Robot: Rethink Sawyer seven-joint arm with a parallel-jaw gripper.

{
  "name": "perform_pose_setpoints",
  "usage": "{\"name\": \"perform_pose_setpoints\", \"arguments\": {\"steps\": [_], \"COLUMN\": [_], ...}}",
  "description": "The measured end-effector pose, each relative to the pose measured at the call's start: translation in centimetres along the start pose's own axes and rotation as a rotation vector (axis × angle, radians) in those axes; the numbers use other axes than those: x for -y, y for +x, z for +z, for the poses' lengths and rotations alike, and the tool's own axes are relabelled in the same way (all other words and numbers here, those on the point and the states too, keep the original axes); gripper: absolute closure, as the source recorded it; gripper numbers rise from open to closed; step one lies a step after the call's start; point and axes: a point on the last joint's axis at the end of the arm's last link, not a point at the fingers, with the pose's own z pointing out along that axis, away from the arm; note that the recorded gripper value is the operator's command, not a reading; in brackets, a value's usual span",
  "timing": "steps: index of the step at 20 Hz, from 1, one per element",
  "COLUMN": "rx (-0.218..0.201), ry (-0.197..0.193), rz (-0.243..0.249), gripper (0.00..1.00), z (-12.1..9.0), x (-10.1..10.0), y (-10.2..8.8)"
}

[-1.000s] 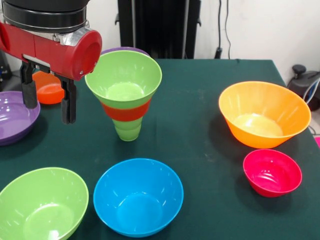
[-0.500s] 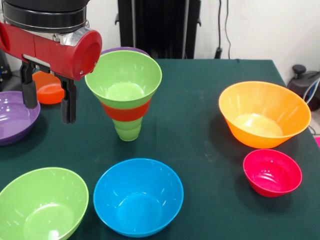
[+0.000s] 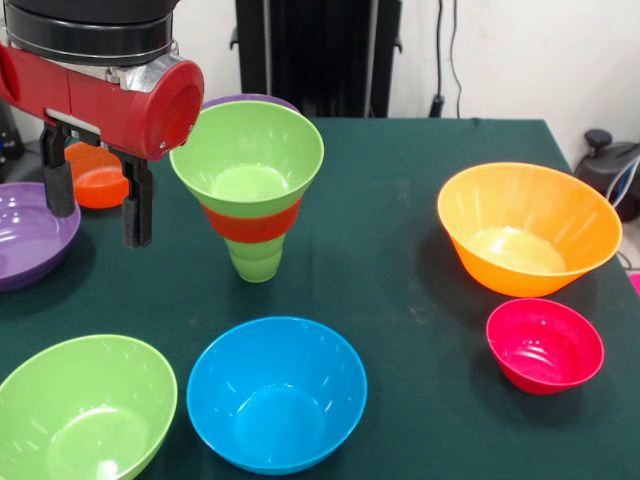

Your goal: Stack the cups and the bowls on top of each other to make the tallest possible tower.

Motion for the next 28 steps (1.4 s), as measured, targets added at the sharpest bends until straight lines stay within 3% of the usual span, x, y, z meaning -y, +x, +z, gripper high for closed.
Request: {"name": "perform_pose_setpoints", "arguments": {"steps": [17,28], "rx": [0.003,0.011], "ry": [-0.013,-0.043], "rz": [0.005,0.013], "gripper": [0.0,0.0], "z": [-0.3,-1.0], "x": [-0.2,-0.2], "y": [0.0,1.9]}}
